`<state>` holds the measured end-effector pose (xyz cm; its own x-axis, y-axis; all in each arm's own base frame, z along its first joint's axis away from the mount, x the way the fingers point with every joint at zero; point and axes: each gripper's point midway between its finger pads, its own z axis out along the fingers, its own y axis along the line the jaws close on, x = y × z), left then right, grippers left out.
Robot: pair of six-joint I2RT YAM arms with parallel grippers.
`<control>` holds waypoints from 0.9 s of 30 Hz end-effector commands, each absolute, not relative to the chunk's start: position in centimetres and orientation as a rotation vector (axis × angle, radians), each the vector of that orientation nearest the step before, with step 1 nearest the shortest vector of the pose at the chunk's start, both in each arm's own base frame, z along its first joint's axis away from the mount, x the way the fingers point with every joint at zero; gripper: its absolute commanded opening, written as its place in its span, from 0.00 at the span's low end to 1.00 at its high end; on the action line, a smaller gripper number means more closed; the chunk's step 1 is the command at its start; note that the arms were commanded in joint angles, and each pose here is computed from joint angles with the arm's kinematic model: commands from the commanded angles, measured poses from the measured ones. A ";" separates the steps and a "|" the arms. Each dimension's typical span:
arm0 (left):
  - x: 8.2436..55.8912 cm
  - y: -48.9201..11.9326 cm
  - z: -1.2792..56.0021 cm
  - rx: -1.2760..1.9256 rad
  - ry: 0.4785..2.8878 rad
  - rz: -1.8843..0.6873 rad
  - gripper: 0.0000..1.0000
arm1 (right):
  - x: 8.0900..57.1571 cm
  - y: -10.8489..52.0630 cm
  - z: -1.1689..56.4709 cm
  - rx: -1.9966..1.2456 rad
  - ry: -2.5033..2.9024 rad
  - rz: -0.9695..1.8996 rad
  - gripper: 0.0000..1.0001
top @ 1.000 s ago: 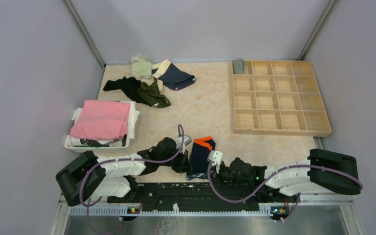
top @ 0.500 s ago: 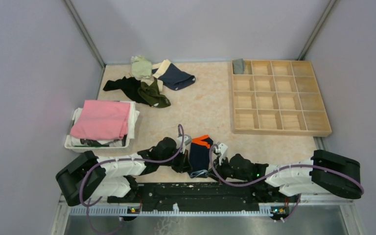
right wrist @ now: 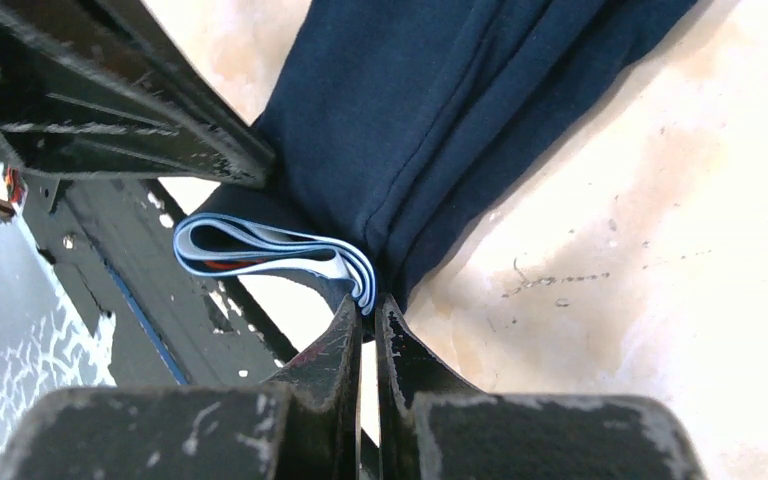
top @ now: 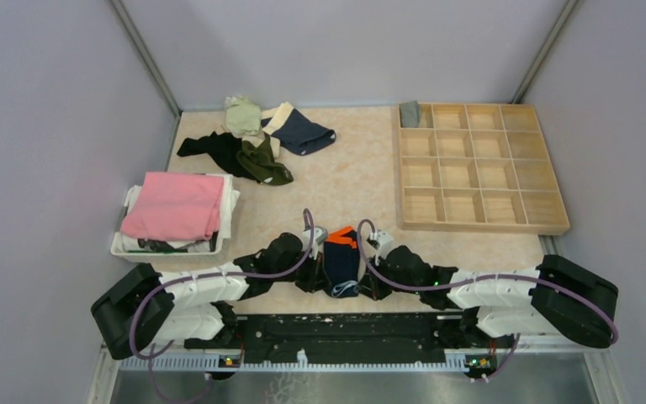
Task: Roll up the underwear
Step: Roll the underwear to the center of the board.
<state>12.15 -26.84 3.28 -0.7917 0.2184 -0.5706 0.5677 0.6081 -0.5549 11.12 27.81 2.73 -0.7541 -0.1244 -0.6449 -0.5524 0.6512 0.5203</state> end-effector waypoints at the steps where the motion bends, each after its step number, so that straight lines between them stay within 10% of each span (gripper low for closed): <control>1: 13.8 -28.1 7.0 0.590 2.266 -1.073 0.00 | 11.7 27.4 2.2 -0.498 2.426 0.927 0.00; 27: 11.0 -29.6 10.1 0.866 2.038 -1.096 0.00 | 13.5 29.7 4.0 -0.489 2.736 0.999 0.00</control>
